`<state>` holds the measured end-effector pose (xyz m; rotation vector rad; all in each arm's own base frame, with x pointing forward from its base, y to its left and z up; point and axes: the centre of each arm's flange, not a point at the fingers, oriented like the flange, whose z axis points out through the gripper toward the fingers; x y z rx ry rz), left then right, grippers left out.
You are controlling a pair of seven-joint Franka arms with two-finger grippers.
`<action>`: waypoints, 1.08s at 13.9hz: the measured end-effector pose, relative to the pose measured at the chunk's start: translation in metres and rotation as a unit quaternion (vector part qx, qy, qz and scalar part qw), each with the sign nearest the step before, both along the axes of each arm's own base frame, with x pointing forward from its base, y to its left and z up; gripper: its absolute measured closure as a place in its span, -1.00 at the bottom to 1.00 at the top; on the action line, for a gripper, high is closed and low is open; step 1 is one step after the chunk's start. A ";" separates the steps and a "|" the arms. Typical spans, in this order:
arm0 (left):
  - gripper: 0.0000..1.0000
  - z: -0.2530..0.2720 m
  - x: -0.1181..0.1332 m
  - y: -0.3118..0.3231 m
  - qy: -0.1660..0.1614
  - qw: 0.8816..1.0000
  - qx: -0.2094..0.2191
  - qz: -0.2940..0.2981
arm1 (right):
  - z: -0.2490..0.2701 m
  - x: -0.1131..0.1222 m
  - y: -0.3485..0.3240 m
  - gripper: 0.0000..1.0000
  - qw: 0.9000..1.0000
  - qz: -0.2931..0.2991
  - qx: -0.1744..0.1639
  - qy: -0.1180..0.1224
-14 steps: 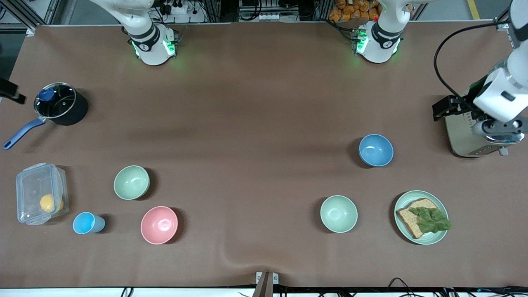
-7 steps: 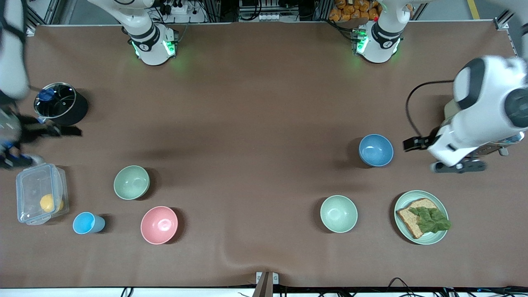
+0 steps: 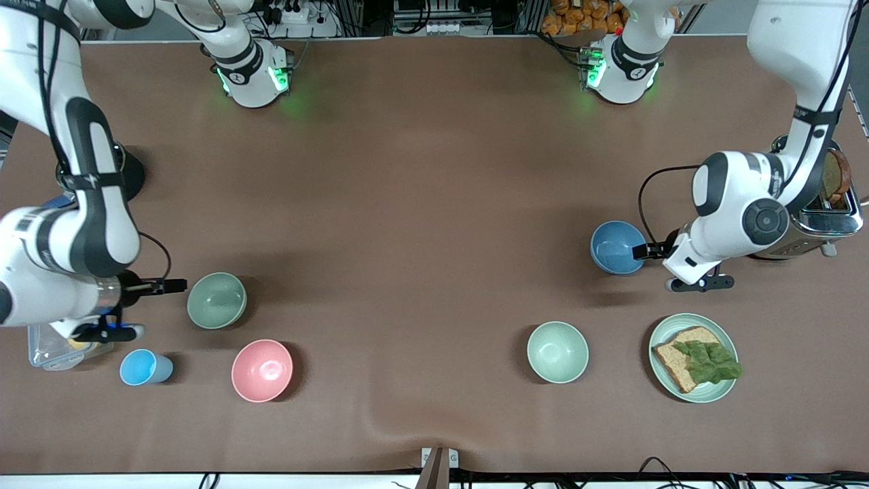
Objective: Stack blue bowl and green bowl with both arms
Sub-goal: 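Grasp the green bowl with the right gripper while the left gripper grasps the blue, then carry the green bowl with the right gripper while the left gripper carries the blue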
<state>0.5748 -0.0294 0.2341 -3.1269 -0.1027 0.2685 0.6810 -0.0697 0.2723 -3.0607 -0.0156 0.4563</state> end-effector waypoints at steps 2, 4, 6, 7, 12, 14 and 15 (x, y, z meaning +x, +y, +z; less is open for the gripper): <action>-1.00 -0.012 -0.005 -0.003 0.003 1.000 -0.002 -0.002 | -0.034 0.001 0.003 -1.00 1.000 0.002 0.001 0.008; -1.00 -0.020 -0.010 -0.005 0.007 1.000 -0.003 -0.004 | -0.069 -0.003 0.006 -1.00 1.000 0.004 0.003 0.025; -0.87 -0.025 -0.011 -0.006 0.010 1.000 -0.004 -0.005 | -0.091 -0.004 0.008 -0.90 1.000 0.005 0.003 0.025; -0.63 -0.027 -0.012 -0.007 0.012 1.000 -0.004 -0.005 | -0.095 -0.004 0.010 -0.73 1.000 0.006 0.003 0.025; 0.39 -0.037 -0.014 -0.016 0.018 1.000 -0.006 -0.012 | -0.093 0.001 0.025 0.38 1.000 0.014 0.003 0.016; 0.81 -0.032 -0.012 -0.019 0.014 1.000 -0.008 -0.015 | -0.084 0.004 0.026 0.72 1.000 0.014 0.006 0.009; 0.81 -0.024 -0.008 -0.021 0.006 1.000 -0.008 -0.017 | -0.080 0.005 0.026 0.74 1.000 0.014 0.006 0.006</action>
